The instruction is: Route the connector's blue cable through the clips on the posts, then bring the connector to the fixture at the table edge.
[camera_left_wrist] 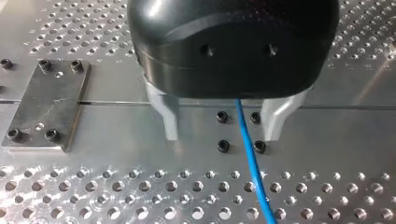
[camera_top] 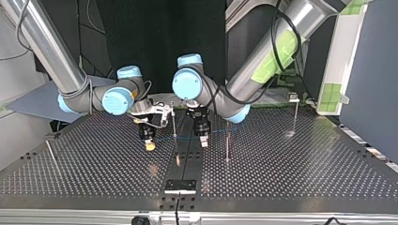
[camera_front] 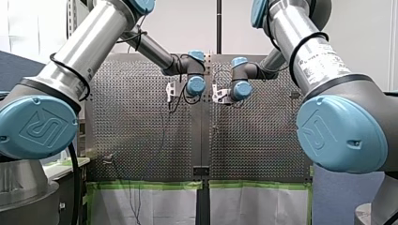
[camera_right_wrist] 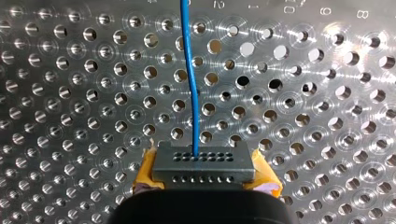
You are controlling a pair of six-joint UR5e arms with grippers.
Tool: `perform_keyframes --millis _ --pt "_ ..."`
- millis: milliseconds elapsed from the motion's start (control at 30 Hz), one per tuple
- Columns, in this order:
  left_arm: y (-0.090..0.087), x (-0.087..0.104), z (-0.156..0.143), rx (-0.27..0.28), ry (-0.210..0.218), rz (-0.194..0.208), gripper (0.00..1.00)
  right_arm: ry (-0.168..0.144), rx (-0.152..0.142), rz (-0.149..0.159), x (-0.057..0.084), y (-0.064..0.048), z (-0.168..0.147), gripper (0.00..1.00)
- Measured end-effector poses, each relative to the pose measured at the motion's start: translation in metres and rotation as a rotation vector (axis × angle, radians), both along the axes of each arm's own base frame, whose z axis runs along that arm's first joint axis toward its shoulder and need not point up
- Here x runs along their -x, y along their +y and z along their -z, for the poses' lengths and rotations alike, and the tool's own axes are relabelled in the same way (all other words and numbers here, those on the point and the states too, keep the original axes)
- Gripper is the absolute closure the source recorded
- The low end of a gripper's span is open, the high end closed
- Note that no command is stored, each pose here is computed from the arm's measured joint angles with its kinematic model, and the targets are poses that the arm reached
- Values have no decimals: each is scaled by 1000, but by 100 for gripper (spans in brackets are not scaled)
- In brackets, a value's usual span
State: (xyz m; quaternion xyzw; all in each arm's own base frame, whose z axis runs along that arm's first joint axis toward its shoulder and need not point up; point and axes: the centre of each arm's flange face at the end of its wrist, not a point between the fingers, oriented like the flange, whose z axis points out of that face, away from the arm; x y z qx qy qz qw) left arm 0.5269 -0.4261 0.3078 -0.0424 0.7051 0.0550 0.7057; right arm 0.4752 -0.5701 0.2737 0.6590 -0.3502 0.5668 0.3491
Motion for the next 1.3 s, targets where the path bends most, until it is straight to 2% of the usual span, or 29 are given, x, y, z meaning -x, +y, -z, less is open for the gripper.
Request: perform_keyframes --millis 400,500,700,933,1067,1167,1300 --pt "4 3 -1 -25 -6 -78 100 1 -1 -3 -2 2 0 100" --pt "4 6 1 -23 -4 -84 100 1 -2 -4 -2 2 0 100" --pt "0 10 4 -25 0 -77 100 7 -8 -4 -3 4 1 100" --pt "-10 24 17 -38 11 -36 100 43 -34 27 -1 10 3 100" --pt "-12 32 29 -45 17 -22 100 67 -44 34 -1 19 -1 100" --pt "-12 38 39 -54 27 -15 100 62 -41 42 1 26 -7 100" --pt "-12 48 53 -62 37 -7 100 31 -29 47 3 35 -18 100"
